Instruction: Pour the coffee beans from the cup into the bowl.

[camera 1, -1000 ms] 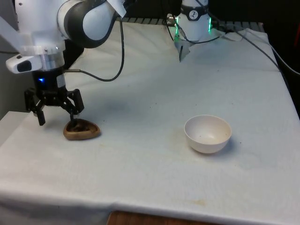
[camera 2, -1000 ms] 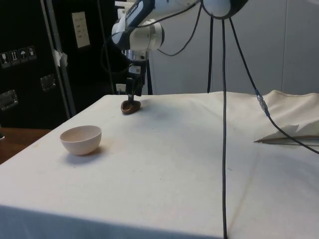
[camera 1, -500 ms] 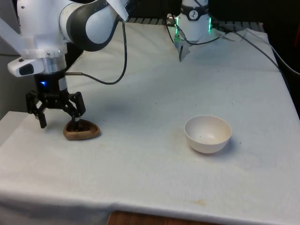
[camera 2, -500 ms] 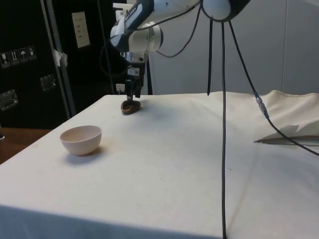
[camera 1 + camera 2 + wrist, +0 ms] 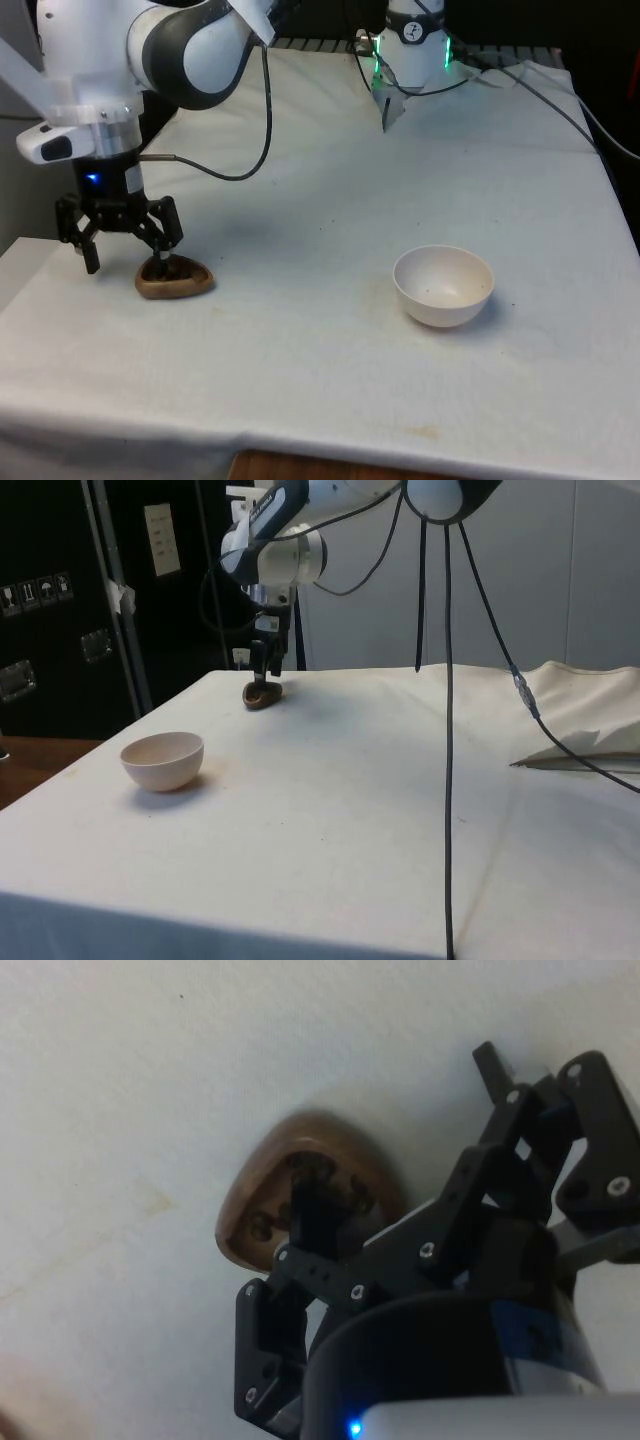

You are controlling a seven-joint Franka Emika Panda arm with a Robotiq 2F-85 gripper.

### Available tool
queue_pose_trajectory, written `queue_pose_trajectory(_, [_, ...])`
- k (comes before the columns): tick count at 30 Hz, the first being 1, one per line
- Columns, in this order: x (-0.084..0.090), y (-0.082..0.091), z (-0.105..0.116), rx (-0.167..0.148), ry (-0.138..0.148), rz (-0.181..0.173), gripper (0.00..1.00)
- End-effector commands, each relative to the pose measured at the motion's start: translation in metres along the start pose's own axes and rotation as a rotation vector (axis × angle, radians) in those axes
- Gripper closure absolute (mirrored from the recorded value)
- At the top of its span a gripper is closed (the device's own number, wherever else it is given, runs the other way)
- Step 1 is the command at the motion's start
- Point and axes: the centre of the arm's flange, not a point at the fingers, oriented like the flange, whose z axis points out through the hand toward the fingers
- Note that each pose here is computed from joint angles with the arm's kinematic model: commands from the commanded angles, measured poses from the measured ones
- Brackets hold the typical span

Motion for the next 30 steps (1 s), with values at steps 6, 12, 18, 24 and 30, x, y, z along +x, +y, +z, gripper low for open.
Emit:
queue_pose_trajectory(6, [0.0000, -0.0007, 0.0039, -0.013, -0.010, 0.000, 0.01])
queue_pose_trajectory(12, [0.0001, -0.0011, 0.0052, -0.018, -0.012, -0.001, 0.34])
queue_pose_trajectory(18, [0.0000, -0.0012, 0.0055, -0.022, -0.014, -0.001, 0.75])
queue_pose_trajectory(24, [0.0000, -0.0013, 0.0055, -0.022, -0.013, -0.001, 0.99])
queue_pose_trajectory(30, [0.0003, -0.0014, 0.0035, -0.018, -0.010, -0.004, 0.99])
